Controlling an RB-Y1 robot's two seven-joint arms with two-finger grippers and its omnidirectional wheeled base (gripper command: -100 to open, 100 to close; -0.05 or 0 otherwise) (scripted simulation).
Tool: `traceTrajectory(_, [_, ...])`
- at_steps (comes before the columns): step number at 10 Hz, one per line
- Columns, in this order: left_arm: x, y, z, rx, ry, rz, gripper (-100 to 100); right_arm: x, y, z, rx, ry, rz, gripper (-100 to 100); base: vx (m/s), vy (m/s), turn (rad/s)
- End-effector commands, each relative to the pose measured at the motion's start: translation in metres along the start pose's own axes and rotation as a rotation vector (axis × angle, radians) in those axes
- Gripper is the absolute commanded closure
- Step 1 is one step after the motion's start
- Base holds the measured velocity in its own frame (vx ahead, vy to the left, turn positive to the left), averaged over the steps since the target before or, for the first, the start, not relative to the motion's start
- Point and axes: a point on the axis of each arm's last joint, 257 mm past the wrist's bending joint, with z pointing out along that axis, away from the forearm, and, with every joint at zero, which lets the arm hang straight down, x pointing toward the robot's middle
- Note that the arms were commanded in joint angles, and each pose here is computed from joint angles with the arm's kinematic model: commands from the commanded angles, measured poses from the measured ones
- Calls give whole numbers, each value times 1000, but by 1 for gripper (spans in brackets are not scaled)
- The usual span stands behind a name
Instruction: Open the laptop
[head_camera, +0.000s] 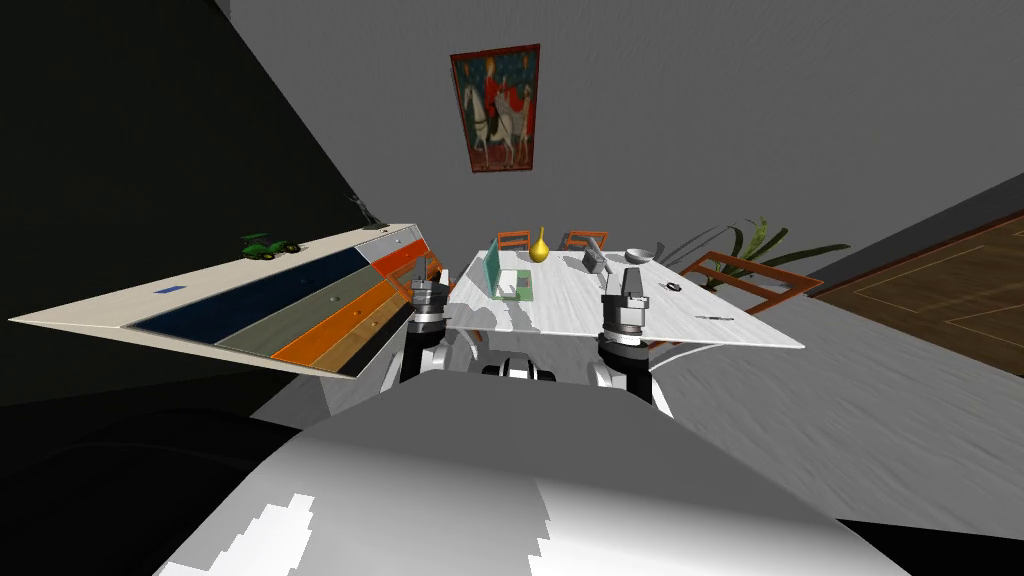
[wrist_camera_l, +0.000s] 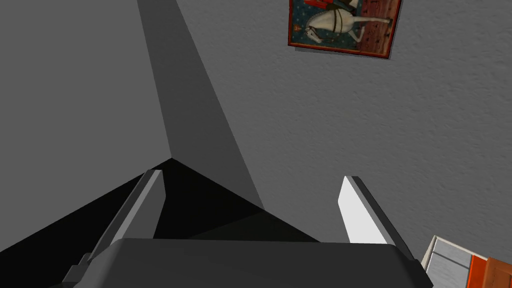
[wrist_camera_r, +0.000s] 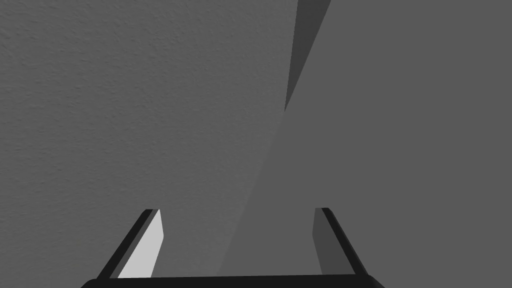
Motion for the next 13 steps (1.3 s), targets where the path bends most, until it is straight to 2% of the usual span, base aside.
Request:
traceTrajectory(1, [2,10,3,-32,48,18,-100,0,0,0,0,0,0,0,-6,-18,-38])
traceTrajectory(3, [-1,20,7,-63,64,23,-100,0,0,0,0,0,0,0,-2,-22,-40])
traceTrajectory(6, [-11,38,15,-117,56,16,-100,0,0,0,0,0,0,0,-5,-32,-56])
traceTrajectory(13, [-43,82,35,-249,-29,-43,-100,0,0,0,0,0,0,0,-3,-38,-65])
